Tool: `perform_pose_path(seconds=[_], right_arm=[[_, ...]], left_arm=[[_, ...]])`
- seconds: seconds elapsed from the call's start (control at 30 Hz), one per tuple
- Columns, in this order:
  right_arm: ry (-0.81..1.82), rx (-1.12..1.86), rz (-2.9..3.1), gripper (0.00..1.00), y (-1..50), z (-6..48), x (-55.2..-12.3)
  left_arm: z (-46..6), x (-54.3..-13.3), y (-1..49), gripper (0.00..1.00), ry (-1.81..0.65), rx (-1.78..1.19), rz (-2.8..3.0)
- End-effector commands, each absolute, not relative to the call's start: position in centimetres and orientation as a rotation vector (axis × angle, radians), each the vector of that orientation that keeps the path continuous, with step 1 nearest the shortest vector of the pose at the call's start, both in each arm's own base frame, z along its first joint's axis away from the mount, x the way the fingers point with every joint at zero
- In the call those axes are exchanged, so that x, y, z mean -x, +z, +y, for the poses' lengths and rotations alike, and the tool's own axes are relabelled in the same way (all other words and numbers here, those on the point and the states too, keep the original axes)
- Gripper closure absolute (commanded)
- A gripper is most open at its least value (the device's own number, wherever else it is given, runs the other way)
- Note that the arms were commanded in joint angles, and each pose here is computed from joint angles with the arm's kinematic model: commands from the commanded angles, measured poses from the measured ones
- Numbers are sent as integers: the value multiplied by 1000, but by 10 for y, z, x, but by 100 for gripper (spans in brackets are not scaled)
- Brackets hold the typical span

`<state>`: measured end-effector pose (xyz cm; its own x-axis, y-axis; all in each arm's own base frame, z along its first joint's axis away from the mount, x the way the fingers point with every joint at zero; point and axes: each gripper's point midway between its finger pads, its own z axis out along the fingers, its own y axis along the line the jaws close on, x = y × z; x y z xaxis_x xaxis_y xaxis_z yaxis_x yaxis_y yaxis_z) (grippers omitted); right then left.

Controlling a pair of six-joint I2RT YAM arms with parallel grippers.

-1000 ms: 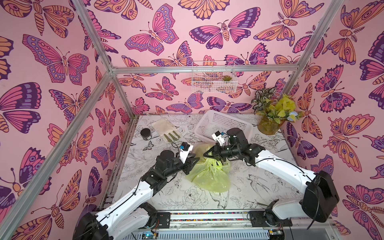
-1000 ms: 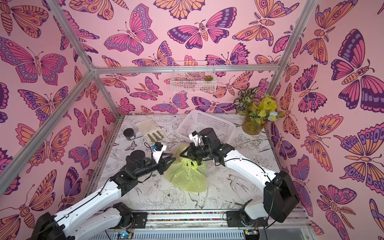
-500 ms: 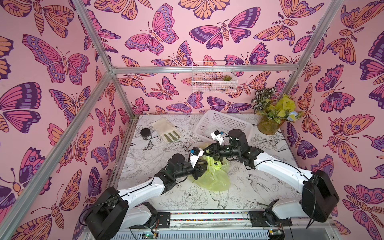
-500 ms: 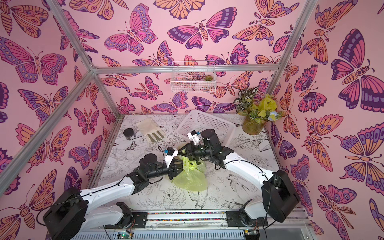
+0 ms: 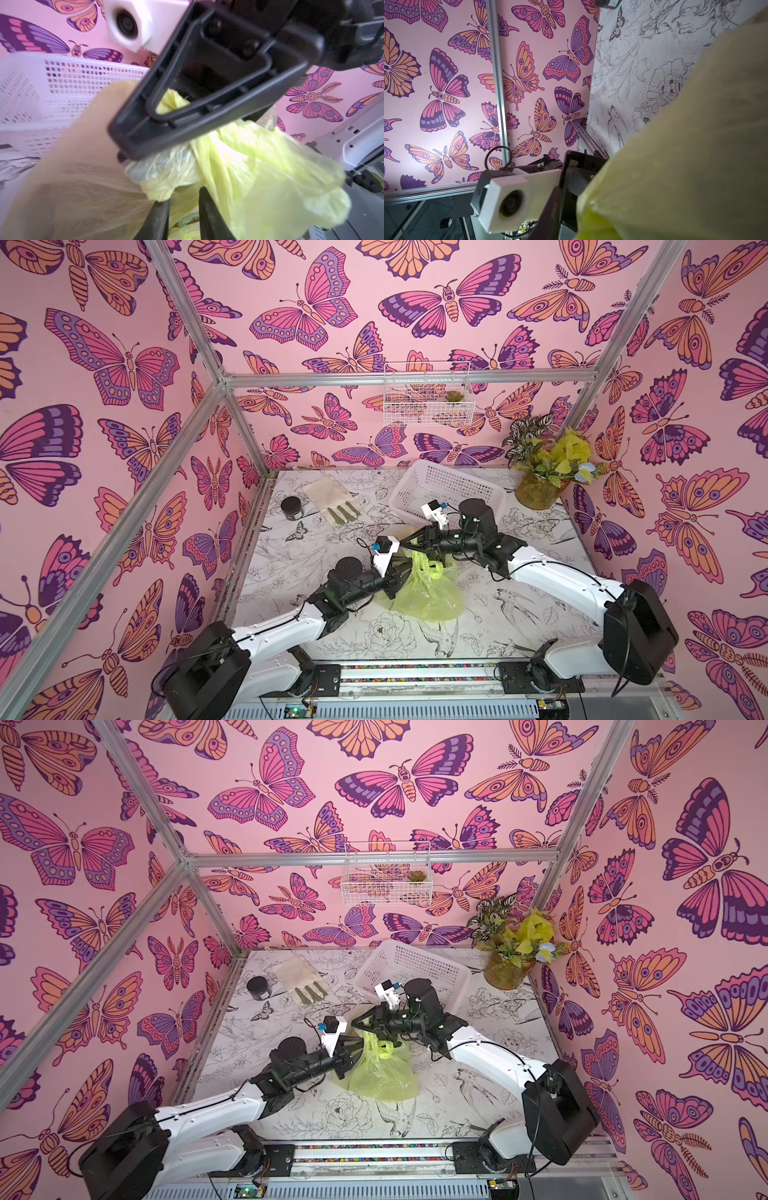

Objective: Place the pineapple into a plastic bag & tie a knot
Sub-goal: Cross the plastic bag at the center of the board.

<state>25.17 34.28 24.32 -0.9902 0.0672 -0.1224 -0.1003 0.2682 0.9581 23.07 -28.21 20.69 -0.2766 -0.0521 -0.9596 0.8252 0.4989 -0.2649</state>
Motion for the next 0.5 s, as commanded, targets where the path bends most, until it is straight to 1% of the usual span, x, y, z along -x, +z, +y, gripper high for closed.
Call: perform_pose_path(seconds=[0.0, 0.13, 0.27, 0.47], right_arm=[[1831, 43, 2381, 77, 243, 339, -250], [1843, 48, 2371, 78, 246, 340, -250], [1857, 56, 2364, 78, 248, 341, -249], [1873, 62, 2361, 79, 250, 341, -247]], left_arm=[[-265, -237, 203, 70, -842, -662, 1638], [-259, -238, 202, 64, -800, -665, 1643], [-267, -240, 201, 60, -812, -707, 1639], [-275, -251, 204, 59, -806, -701, 1602]])
